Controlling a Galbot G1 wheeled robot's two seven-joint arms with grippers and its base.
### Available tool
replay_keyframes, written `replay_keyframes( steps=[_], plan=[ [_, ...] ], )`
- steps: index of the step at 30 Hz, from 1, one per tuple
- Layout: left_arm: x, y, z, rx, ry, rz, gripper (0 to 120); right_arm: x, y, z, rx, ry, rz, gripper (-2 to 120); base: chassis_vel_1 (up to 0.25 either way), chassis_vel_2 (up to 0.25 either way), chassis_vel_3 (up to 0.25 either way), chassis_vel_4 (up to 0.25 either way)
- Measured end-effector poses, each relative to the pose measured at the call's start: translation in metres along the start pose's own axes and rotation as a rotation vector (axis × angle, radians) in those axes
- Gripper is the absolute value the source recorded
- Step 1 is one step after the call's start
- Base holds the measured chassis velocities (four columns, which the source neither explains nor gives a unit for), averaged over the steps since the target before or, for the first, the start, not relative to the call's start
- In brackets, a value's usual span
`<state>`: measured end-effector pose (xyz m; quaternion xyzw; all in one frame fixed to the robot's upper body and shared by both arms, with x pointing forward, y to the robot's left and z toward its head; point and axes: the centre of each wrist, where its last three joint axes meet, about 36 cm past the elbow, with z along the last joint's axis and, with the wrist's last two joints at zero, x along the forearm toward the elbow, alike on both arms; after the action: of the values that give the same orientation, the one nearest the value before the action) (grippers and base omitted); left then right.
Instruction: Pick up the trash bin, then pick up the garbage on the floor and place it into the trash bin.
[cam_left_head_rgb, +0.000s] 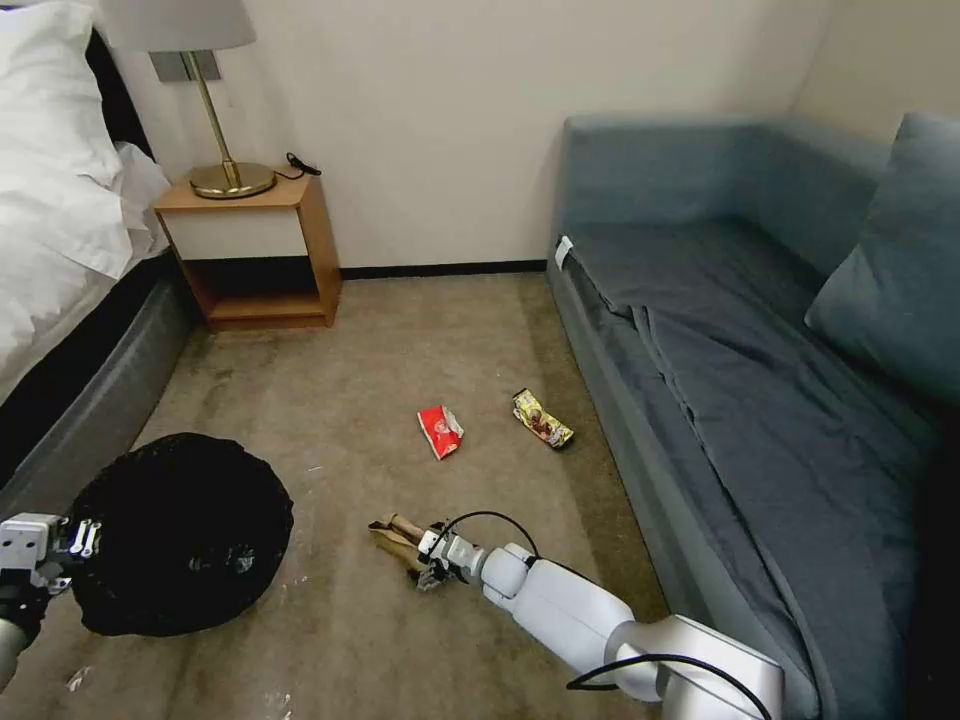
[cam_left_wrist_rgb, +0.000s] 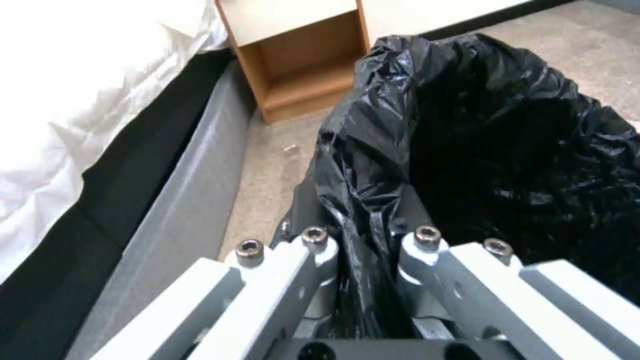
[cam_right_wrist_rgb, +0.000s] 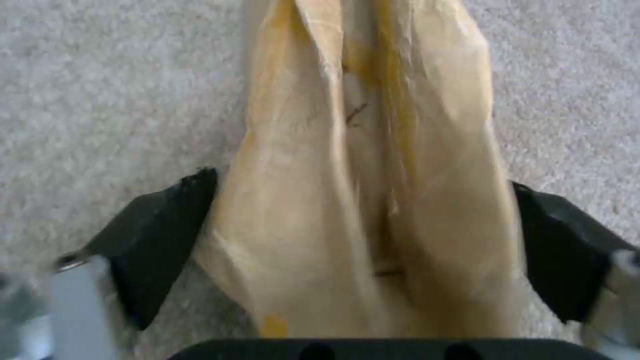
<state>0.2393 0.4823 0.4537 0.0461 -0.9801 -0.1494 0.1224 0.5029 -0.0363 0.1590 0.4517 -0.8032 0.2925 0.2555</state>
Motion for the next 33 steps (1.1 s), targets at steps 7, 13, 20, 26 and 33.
replay_keyframes(
  steps=[7, 13, 20, 26, 33],
  plan=[
    [0.002, 0.002, -0.003, 0.001, -0.007, -0.005, 7, 0.0, -0.003, 0.006, -0.015, 0.001, -0.024, 79, 0.0, 0.0, 0.0, 0.0],
    [0.005, 0.002, -0.001, 0.007, -0.004, -0.012, 7, 0.0, 0.0, 0.006, -0.015, -0.009, -0.031, 65, 0.0, 0.0, 0.0, 0.0],
    [0.007, -0.004, 0.004, 0.022, -0.006, -0.019, 7, 0.006, -0.004, 0.012, 0.005, -0.049, -0.004, 41, 0.0, 0.0, 0.0, 0.0],
    [0.007, -0.005, 0.004, 0.028, -0.011, -0.02, 7, 0.011, -0.007, 0.016, 0.018, -0.076, 0.012, 21, 0.0, 0.0, 0.0, 0.0],
    [0.008, -0.004, 0.005, 0.027, -0.016, -0.015, 7, 0.021, -0.019, 0.0, 0.053, -0.194, 0.048, 0, 0.0, 0.0, 0.0, 0.0]
  ],
)
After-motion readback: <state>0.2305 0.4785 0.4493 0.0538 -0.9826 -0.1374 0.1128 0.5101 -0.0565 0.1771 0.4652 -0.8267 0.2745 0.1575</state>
